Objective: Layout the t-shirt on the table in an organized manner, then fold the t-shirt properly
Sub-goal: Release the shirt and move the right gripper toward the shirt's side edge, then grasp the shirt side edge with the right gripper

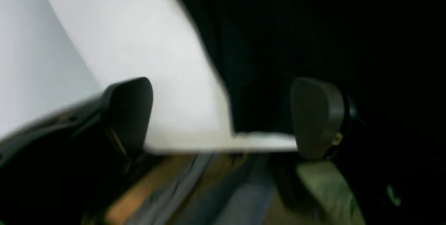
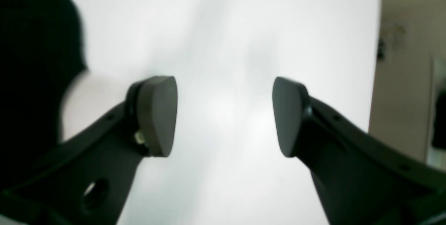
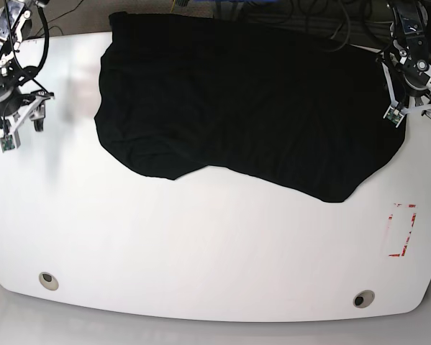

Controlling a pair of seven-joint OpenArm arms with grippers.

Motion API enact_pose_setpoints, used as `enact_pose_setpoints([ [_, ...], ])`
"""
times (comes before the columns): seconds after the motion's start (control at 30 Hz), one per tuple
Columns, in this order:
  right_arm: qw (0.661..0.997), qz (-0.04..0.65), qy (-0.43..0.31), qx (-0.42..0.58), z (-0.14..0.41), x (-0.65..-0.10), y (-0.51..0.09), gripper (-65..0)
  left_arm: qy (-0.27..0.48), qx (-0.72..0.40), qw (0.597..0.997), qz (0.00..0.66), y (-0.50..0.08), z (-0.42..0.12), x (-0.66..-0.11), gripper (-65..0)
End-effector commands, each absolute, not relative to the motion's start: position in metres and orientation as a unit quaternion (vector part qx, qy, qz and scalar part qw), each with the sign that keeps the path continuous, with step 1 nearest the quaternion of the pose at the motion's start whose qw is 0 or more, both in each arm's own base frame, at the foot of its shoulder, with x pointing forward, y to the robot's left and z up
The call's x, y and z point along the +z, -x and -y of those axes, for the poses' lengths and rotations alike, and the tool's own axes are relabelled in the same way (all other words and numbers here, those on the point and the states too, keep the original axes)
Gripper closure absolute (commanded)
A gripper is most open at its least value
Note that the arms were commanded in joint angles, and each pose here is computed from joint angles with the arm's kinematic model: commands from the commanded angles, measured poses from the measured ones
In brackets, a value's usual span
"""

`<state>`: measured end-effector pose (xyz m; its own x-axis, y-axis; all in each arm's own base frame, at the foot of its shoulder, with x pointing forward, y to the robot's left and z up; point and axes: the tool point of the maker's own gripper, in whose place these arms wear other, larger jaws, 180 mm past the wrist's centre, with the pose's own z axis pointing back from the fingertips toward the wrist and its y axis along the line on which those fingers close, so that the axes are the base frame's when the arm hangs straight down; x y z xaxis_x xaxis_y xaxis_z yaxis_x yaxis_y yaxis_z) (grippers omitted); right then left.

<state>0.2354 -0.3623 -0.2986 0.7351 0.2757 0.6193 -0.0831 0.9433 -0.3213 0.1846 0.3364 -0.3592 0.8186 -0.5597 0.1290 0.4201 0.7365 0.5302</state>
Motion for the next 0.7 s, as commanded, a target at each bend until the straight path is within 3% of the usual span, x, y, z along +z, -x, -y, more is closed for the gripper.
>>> enact_pose_setpoints([
  [0.0, 0.91, 0.375, 0.143, 0.105, 0.362, -0.282, -0.262, -41.2, -0.271, -0.262, 0.917, 0.133, -0.187, -0.347, -0.348, -59.3],
  [0.3, 0.901, 0.396, 0.085, 0.157, 0.303, -0.291, -0.298, -41.2, -0.27, -0.253, 0.918, 0.14, -0.19, -0.346, -0.347, -59.3],
  [0.67, 0.9, 0.389, 0.019, 0.196, 0.238, -0.311, -0.309, -41.1, -0.296, -0.221, 0.906, 0.208, -0.235, -0.353, -0.31, -59.3],
])
